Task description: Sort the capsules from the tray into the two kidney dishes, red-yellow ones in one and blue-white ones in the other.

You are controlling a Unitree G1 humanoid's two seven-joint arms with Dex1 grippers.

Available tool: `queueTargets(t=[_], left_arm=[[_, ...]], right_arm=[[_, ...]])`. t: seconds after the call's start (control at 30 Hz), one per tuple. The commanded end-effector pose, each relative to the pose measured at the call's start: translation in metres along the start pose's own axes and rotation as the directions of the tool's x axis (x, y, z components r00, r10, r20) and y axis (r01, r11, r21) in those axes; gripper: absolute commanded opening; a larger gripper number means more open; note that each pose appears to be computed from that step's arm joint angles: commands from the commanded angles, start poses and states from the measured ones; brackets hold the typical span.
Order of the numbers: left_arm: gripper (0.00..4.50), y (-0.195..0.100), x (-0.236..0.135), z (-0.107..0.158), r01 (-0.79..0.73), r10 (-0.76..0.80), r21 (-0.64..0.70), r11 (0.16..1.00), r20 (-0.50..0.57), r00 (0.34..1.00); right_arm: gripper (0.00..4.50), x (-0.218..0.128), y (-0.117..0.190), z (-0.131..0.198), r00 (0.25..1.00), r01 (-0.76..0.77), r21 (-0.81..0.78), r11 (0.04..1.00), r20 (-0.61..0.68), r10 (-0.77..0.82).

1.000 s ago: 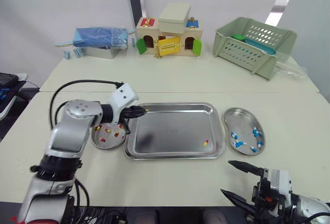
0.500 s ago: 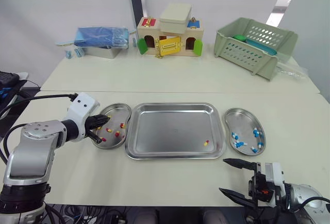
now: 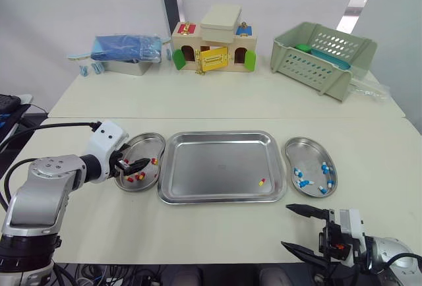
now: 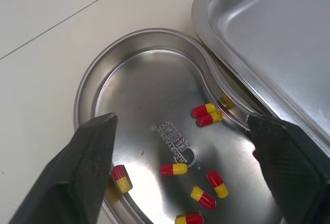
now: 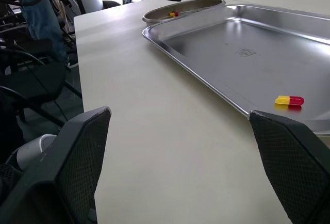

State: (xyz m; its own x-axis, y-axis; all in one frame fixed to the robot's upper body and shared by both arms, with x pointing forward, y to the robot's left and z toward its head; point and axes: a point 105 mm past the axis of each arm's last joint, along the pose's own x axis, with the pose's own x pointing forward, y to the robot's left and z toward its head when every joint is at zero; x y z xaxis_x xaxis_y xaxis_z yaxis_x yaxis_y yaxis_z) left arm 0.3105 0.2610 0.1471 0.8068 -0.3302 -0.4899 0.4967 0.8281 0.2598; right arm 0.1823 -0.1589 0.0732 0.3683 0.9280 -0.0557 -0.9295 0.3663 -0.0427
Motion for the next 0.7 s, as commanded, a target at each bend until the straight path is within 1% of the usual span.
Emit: queueTargets(t=[0.03, 0.13, 0.23, 0.37, 0.4, 0.43, 0.53, 0.63, 0.7], left_arm=[[4.48, 0.005, -0.005, 0.011, -0.017, 0.016, 0.034, 0.999, 0.032, 0.999], [4.48, 0.008, -0.010, 0.010, -0.021, 0.020, 0.024, 0.999, 0.047, 0.999], [4.48, 0.017, -0.023, 0.007, -0.032, 0.033, -0.019, 0.999, 0.067, 0.997], [4.48, 0.054, -0.066, -0.015, -0.162, 0.170, -0.089, 0.983, 0.083, 0.982], [4.48, 0.062, -0.078, -0.027, -0.202, 0.209, -0.100, 0.974, 0.067, 0.976], [4.48, 0.067, -0.088, -0.043, -0.232, 0.236, -0.114, 0.966, 0.024, 0.971], [4.48, 0.074, -0.115, -0.074, -0.297, 0.293, -0.135, 0.945, -0.052, 0.955], [4.48, 0.076, -0.137, -0.100, -0.363, 0.347, -0.144, 0.921, -0.123, 0.930], [4.48, 0.074, -0.146, -0.112, -0.392, 0.371, -0.147, 0.908, -0.152, 0.916]], right_arm=[[4.50, -0.003, -0.003, 0.009, 1.000, 0.016, -0.019, 1.000, 0.014, -0.016], [4.50, -0.008, -0.006, 0.012, 0.999, 0.037, -0.014, 0.999, 0.011, -0.036], [4.50, -0.021, -0.015, 0.016, 0.997, 0.075, -0.007, 0.997, -0.017, -0.075], [4.50, -0.061, -0.052, 0.029, 0.971, 0.210, -0.054, 0.976, -0.101, -0.215], [4.50, -0.071, -0.059, 0.030, 0.960, 0.240, -0.054, 0.969, -0.134, -0.246], [4.50, -0.078, -0.066, 0.031, 0.949, 0.267, -0.052, 0.962, -0.158, -0.272], [4.50, -0.094, -0.080, 0.033, 0.925, 0.324, -0.057, 0.944, -0.188, -0.329], [4.50, -0.110, -0.096, 0.035, 0.901, 0.374, -0.069, 0.925, -0.209, -0.380], [4.50, -0.120, -0.106, 0.036, 0.887, 0.403, -0.068, 0.913, -0.219, -0.407]])
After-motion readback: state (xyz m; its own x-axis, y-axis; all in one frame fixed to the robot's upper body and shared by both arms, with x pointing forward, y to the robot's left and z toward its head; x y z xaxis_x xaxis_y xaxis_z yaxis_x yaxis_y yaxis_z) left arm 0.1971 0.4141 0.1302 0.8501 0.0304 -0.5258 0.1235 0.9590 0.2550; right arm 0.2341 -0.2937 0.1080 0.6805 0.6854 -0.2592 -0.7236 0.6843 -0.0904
